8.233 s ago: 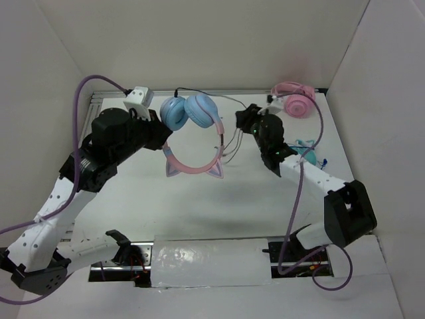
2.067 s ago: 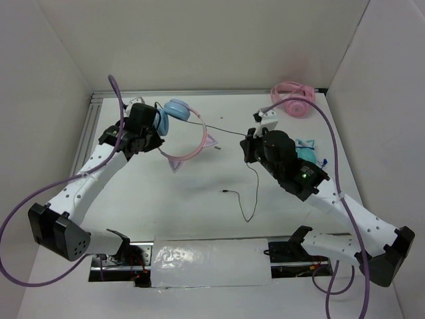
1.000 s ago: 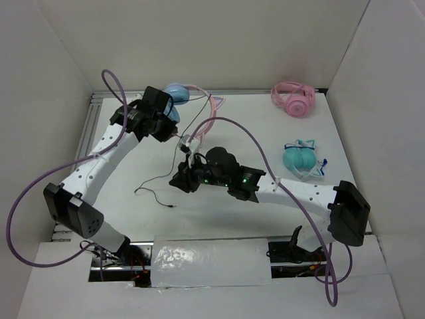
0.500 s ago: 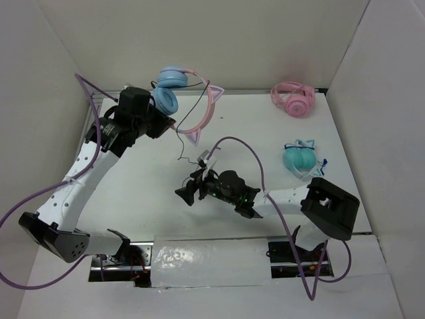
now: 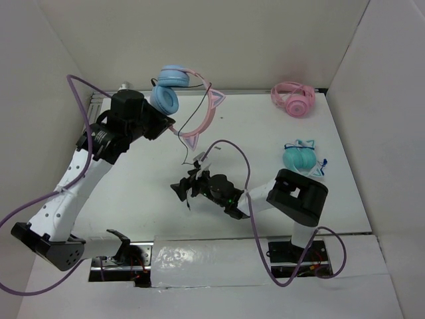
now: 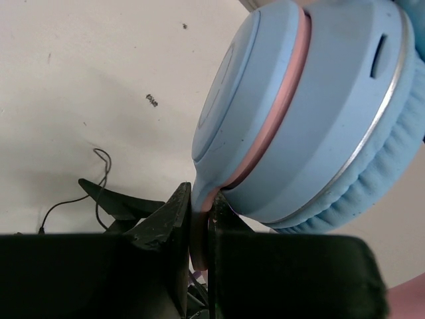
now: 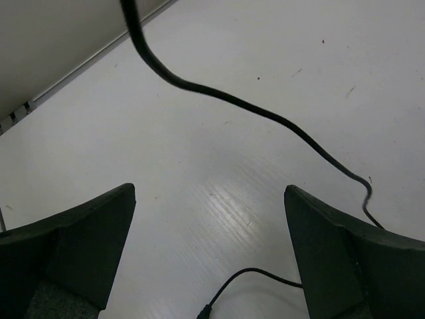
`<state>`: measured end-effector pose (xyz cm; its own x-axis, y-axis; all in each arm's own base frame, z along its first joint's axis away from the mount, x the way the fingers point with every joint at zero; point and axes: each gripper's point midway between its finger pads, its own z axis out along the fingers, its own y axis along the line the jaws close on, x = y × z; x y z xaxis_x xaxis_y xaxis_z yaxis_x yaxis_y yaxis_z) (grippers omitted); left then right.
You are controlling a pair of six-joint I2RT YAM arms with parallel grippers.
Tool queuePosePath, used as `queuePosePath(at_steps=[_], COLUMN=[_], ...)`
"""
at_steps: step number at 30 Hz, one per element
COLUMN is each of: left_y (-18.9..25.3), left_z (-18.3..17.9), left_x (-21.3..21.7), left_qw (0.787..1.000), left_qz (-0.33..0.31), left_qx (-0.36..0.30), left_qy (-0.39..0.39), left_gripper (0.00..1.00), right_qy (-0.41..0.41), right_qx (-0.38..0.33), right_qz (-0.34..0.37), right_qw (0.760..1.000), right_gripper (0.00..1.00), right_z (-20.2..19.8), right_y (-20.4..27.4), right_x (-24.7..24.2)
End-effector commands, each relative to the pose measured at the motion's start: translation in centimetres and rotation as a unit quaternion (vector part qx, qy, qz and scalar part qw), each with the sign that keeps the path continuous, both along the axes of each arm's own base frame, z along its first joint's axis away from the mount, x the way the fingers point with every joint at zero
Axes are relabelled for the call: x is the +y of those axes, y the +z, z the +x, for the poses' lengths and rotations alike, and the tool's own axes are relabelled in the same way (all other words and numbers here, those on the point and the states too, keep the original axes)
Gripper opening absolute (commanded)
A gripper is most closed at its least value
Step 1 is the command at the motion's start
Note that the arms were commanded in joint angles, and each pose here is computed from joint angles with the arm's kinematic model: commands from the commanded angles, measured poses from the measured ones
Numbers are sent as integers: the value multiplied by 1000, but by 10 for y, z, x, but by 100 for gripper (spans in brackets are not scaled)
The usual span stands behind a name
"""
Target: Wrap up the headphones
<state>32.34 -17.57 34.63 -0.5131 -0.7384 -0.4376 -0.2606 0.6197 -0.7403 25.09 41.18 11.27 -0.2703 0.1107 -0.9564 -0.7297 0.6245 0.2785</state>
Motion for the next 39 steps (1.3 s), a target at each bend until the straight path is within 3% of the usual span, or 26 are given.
queuePosePath(at_steps=[1, 7, 11, 15, 23, 27, 39], left_y=[64, 67, 71, 82, 102, 113, 113], left_z=[-3, -6, -10, -18, -38, -54, -44], left_x=[-3, -1, 1, -1, -5, -1, -8], left_qw=[994, 993, 992, 989, 979, 972, 973], left_qz=[-37, -36, -33, -35, -21, -21, -16], left_qx=[-102, -109, -117, -140, -180, -205, -198], left_qy=[-17, -17, -20, -40, -95, -111, -120], left_gripper=[0, 0, 0, 0, 0, 0, 0], right_qy=[20, 28, -6, 5, -95, -95, 68], right_qx=[-41, -54, -50, -72, -61, -33, -65], right_qz=[53, 46, 40, 13, 18, 54, -30], right_qw=[998, 997, 998, 997, 993, 994, 995], right_gripper=[100, 100, 100, 100, 99, 90, 92], right_z=[-13, -43, -36, -31, 44, 72, -14], right_y=[43, 59, 56, 52, 36, 34, 30], right_x=[2, -21, -37, -20, -6, -24, -27])
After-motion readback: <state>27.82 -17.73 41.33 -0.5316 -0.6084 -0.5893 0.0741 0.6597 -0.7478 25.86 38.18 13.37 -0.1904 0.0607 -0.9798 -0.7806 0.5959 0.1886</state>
